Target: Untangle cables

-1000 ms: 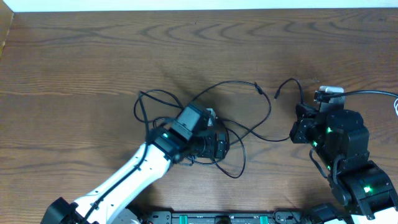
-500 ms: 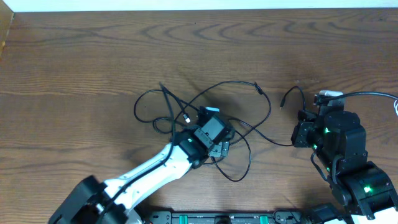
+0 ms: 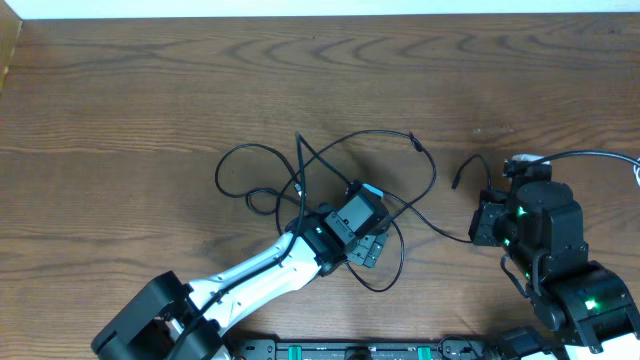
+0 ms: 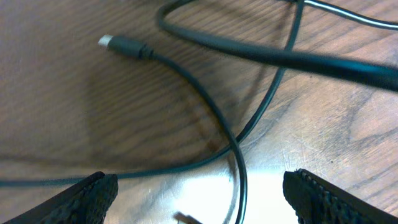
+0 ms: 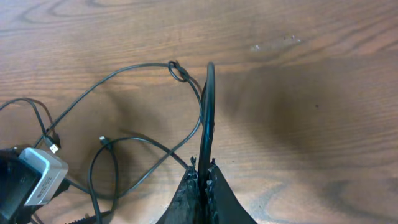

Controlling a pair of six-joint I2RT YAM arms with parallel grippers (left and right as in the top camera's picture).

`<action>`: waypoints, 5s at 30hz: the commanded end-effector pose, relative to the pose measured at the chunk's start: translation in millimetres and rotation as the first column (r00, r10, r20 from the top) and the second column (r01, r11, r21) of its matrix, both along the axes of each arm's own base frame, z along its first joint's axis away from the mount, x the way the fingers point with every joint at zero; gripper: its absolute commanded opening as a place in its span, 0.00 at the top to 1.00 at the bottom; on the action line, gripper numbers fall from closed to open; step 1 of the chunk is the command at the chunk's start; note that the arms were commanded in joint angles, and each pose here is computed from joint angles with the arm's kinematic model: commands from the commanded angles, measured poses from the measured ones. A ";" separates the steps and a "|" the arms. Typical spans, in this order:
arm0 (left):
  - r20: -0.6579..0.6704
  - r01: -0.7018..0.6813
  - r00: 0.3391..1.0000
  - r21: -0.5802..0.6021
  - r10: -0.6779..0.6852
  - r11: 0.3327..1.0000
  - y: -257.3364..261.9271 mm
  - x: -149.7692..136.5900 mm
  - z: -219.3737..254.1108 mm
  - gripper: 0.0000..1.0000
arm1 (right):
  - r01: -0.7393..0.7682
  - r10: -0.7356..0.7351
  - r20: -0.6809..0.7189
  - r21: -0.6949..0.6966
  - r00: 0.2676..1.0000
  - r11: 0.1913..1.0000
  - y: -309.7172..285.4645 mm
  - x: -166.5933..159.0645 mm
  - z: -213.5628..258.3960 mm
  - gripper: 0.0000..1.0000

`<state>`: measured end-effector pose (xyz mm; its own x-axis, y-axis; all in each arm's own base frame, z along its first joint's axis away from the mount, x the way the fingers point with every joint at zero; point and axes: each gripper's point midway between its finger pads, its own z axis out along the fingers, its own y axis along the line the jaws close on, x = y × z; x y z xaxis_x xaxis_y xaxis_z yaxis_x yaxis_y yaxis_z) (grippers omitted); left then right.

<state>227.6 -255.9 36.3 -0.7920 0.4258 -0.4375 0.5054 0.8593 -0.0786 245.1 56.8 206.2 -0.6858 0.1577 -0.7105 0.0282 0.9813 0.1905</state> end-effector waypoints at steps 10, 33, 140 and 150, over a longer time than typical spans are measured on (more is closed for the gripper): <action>-0.004 0.264 0.964 0.072 -0.264 0.962 -10.5 -7.1 -26.4 0.08 | 0.204 -0.197 -0.056 0.195 0.979 0.959 -3.3 -3.2 2.4 0.99; -0.127 0.311 0.949 0.225 -0.289 0.924 16.5 -19.4 -74.3 0.80 | 0.208 -0.169 -0.168 0.257 0.971 0.944 8.9 -18.2 -11.3 0.99; 0.134 -0.123 0.978 -0.241 0.159 0.963 67.2 55.5 96.8 0.92 | -0.300 0.432 -0.003 0.715 0.902 0.632 171.6 68.6 3.7 0.99; 0.060 -0.141 0.986 -0.183 0.154 0.973 68.2 53.6 68.4 0.77 | -0.473 0.359 0.309 0.569 0.881 0.672 108.9 67.8 82.0 0.99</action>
<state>279.9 -192.2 115.2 -0.7927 0.2016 -0.5753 0.3920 0.8913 -0.2277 315.9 176.9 259.7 -0.7638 0.3356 -0.5513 -0.3266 0.5358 0.7786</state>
